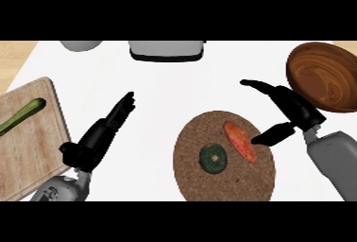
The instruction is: Pick the sweet potato from the placemat and place it in the bowl
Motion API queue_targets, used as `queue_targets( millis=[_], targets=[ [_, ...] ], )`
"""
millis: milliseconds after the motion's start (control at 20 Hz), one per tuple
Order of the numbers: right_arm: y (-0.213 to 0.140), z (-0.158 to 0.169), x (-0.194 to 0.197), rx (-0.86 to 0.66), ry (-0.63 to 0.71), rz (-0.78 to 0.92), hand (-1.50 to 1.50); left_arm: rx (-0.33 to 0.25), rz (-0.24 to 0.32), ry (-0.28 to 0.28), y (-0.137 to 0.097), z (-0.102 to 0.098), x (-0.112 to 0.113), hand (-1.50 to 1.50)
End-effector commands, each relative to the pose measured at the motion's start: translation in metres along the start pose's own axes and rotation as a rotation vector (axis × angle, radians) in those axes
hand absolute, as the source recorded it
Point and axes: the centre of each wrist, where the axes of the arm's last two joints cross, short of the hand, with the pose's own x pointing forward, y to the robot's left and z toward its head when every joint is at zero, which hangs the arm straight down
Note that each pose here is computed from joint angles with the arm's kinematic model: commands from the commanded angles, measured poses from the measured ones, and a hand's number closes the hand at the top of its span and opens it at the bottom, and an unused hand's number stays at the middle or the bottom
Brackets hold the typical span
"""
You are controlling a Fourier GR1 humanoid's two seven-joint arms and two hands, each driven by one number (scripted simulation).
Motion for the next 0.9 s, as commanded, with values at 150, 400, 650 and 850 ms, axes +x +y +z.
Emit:
queue_targets(
  millis=[150, 400, 650, 850],
  targets=[
    [-0.021, -0.025, 0.048, 0.411, 0.215, 0.299, -1.50, -0.010, 0.008, 0.011, -0.007, -0.002, 0.000, 0.00],
    [-0.026, -0.041, 0.090, 0.597, 0.274, 0.335, -1.50, 0.001, 0.002, 0.012, -0.006, -0.001, -0.003, 0.00],
    [-0.022, -0.047, 0.095, 0.658, 0.355, 0.314, -1.50, 0.017, 0.009, 0.012, 0.008, 0.007, -0.005, 0.00],
    [-0.022, -0.058, 0.097, 0.673, 0.394, 0.329, -1.50, 0.004, 0.014, -0.010, -0.021, -0.001, 0.005, 0.00]
  ],
)
